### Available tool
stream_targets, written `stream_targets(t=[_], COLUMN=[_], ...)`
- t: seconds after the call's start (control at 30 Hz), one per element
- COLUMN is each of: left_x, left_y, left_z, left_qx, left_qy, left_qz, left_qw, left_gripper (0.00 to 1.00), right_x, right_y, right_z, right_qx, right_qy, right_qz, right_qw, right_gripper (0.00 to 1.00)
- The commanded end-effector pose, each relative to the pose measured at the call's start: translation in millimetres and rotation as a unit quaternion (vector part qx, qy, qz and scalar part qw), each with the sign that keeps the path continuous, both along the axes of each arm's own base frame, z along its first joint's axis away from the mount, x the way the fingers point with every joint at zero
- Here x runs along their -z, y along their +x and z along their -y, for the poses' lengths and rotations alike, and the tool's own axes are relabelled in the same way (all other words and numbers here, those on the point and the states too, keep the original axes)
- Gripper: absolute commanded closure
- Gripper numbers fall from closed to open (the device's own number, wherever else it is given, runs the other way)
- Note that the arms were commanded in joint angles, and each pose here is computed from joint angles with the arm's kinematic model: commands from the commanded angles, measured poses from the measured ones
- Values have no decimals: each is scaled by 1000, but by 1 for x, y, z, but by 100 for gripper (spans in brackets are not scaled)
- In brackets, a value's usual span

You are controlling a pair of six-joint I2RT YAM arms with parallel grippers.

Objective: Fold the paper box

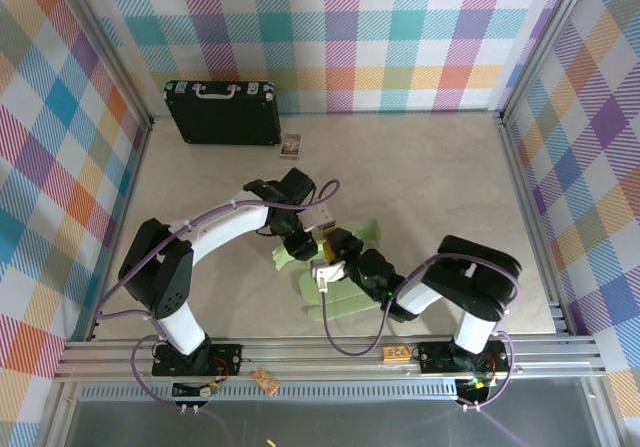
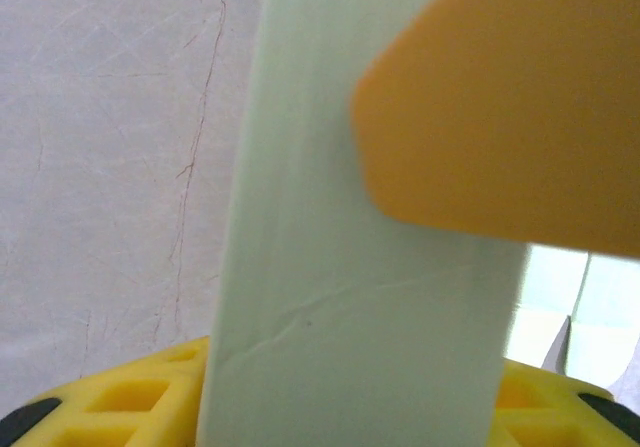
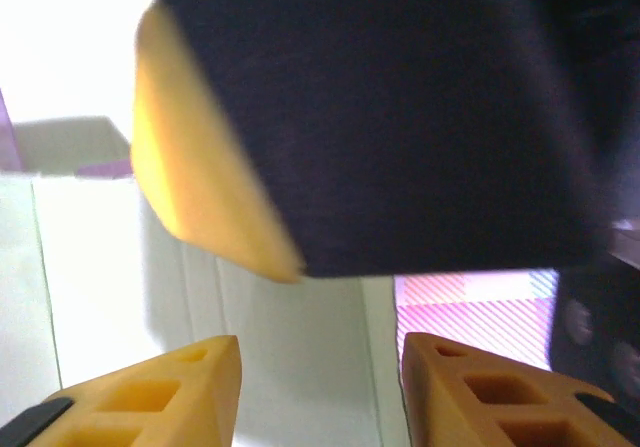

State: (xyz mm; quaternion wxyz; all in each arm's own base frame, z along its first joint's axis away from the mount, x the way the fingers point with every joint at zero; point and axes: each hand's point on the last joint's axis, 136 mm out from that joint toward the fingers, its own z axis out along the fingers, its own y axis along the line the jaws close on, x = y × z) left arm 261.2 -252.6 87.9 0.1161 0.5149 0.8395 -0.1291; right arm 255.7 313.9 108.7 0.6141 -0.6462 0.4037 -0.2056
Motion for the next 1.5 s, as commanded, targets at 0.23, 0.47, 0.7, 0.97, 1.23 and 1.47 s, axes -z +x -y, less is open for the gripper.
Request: stream_targets(t=[0.23, 0.47, 0.7, 0.97, 1.23, 1.47], left_x=[1, 3, 0, 4, 5, 12], left_y=[-4, -9, -9, -7, -6, -7], left_z=[-2, -4, -5, -5, -5, -7], left_qx=[11, 19, 25, 31, 44, 58], left_qy=[5, 11, 15, 25, 31, 51], left_qz=[11, 27, 45, 56, 80, 100], left_qw=[1000, 999, 999, 998, 995, 992], left_gripper=[54, 54, 55, 57, 59, 58], right_x=[-20, -62, -118, -95, -32, 1], right_y=[-42, -44, -39, 0, 18, 42], right_z=[23, 36, 81, 189, 194, 196], right_qx=[-23, 1, 69, 350, 449, 485], right_qy=[78, 144, 342, 510, 472, 460], right_qz=[-217, -262, -321, -436, -580, -604], right_qw=[973, 954, 880, 653, 489, 435], right_gripper=[43, 37, 33, 28, 29, 38])
